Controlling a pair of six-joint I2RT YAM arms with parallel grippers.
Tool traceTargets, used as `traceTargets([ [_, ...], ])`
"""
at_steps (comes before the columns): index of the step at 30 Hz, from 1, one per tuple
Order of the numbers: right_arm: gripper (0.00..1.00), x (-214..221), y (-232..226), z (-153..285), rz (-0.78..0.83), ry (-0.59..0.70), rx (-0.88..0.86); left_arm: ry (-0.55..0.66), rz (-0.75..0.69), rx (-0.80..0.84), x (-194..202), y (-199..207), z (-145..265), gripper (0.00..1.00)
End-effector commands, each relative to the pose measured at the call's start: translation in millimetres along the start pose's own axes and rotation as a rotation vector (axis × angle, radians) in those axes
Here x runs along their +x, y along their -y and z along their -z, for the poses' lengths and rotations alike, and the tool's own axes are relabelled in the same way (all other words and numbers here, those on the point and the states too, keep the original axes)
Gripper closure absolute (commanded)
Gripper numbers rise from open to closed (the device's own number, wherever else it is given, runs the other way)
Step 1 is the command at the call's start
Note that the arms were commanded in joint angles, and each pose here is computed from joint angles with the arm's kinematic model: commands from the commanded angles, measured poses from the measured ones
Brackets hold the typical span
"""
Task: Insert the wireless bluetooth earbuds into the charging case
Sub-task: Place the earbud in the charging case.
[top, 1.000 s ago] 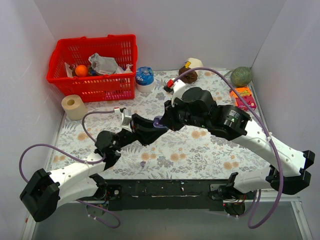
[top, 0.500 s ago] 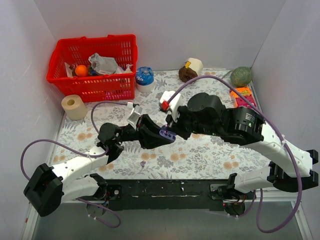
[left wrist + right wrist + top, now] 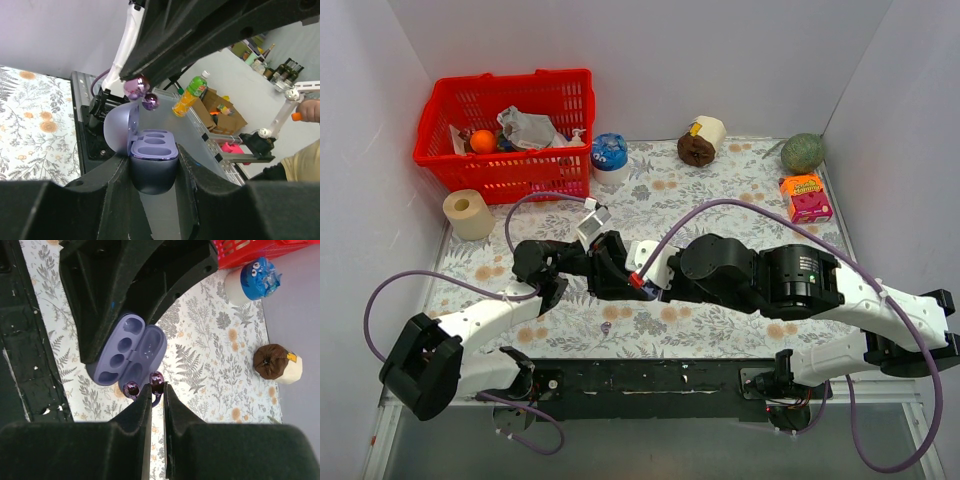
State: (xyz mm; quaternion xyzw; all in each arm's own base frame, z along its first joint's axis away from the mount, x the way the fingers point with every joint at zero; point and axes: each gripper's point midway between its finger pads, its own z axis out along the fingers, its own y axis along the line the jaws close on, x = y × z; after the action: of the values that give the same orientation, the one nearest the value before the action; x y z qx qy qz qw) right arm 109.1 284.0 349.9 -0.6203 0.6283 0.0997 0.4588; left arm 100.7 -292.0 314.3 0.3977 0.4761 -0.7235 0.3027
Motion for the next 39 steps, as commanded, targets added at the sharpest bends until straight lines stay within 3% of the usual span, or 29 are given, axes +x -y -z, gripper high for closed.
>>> traceTargets([
  [1, 0.99, -14, 13, 1, 0.034, 0.058, 0.072, -0.044, -0.046, 0.068, -5, 18, 0, 1.00],
  [13, 0.99, -51, -7, 6, 0.073, 0.215, -0.026, -0.073, -0.025, 0.075, 5, 16, 3, 1.00],
  [29, 0.99, -41, -33, -4, 0.184, 0.146, -0.082, -0.091, -0.037, 0.096, -1, 22, 1, 1.00],
  [39, 0.99, -37, -25, -9, 0.249, 0.106, 0.018, -0.103, -0.032, 0.102, 0, 26, 2, 1.00],
])
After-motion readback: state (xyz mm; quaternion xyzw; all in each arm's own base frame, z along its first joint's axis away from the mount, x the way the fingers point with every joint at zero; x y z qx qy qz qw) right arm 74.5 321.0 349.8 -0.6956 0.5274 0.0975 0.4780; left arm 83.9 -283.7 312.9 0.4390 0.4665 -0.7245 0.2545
